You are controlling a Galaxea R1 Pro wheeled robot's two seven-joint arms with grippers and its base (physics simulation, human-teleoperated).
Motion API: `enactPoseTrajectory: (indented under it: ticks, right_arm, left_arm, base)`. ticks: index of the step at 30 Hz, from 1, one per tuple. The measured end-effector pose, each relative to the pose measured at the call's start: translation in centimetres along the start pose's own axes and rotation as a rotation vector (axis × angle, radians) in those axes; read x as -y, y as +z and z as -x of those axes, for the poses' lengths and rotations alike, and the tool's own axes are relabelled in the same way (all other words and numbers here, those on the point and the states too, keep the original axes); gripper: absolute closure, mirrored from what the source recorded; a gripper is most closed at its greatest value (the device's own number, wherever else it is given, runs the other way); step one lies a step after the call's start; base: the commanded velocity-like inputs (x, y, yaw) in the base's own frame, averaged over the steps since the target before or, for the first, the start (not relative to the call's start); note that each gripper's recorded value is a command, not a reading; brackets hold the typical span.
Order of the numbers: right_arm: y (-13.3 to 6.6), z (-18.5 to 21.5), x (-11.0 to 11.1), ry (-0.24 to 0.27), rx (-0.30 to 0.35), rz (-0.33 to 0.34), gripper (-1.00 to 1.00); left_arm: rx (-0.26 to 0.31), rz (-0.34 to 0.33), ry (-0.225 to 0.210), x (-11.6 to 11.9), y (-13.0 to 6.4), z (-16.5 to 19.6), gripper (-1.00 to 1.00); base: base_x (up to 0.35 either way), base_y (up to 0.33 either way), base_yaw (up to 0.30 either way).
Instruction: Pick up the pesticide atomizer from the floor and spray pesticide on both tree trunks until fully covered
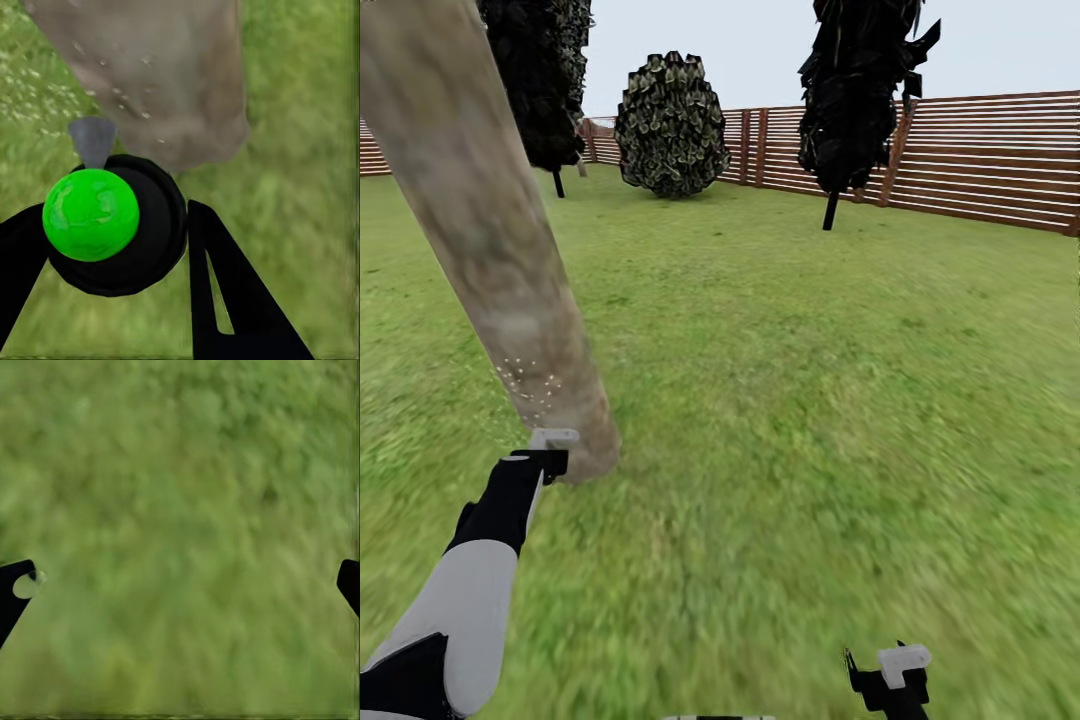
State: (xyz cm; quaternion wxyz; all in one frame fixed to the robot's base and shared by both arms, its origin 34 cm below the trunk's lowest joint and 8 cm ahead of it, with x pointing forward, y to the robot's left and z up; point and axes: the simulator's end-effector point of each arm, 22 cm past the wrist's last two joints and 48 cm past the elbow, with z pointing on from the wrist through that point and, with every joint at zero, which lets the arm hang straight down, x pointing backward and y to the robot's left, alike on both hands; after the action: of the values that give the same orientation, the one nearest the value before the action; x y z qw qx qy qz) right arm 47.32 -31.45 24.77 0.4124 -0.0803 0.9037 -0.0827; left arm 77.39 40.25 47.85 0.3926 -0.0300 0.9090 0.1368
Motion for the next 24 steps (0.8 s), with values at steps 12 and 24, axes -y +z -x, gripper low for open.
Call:
enactPoseTrajectory:
  ticks: [12, 24]
  right_arm:
    - [0.0, 0.0, 0.1, -0.001, 0.000, -0.002, -1.00]
    - [0.0, 0.0, 0.1, 0.000, 0.000, -0.001, -1.00]
  left_arm:
    - [0.000, 0.045, -0.002, -1.3, 0.0, 0.0, 1.00]
    - [-0.056, 0.105, -0.132, -5.3, 0.5, -3.5, 1.00]
  base:
    - [0.157, -0.215, 0.093]
    - [0.034, -0.069, 0.000]
